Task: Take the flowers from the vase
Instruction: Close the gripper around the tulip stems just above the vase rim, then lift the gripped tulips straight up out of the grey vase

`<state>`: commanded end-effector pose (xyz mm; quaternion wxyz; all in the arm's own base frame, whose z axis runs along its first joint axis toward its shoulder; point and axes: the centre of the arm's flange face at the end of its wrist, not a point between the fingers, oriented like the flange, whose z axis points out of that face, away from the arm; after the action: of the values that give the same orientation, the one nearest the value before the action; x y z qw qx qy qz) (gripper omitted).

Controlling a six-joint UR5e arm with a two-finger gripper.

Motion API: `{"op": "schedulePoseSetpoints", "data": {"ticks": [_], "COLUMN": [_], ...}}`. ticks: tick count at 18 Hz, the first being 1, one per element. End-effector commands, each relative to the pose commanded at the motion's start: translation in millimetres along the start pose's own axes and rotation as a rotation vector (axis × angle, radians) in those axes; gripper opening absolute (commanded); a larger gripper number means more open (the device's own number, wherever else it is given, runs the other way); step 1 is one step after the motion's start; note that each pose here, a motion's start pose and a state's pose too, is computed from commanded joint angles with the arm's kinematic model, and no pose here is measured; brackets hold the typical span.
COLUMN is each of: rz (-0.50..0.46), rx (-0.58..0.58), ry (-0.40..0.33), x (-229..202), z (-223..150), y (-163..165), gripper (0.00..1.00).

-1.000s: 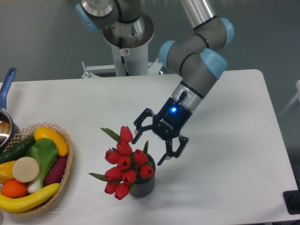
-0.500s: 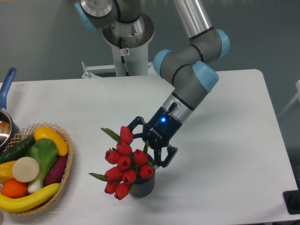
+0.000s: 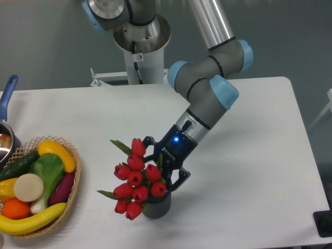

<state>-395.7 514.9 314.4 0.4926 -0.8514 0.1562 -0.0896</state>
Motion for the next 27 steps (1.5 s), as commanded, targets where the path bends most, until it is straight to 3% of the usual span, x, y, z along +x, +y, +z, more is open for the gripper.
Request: {"op": "schedulePoseSetpoints", "data": {"ticks": [7, 13, 21, 27], "rz": [-0.015, -0.064, -0.077, -0.133], "rx": [0.005, 0.031, 0.074, 0.207], "ry": [-0.014, -0.041, -0.102, -0.055], "x": [-1, 10, -8, -17], "z": [-8, -31, -68, -92], "y": [-7, -40, -84, -103], "gripper": [0.0, 0.0, 0.0, 0.0]}}
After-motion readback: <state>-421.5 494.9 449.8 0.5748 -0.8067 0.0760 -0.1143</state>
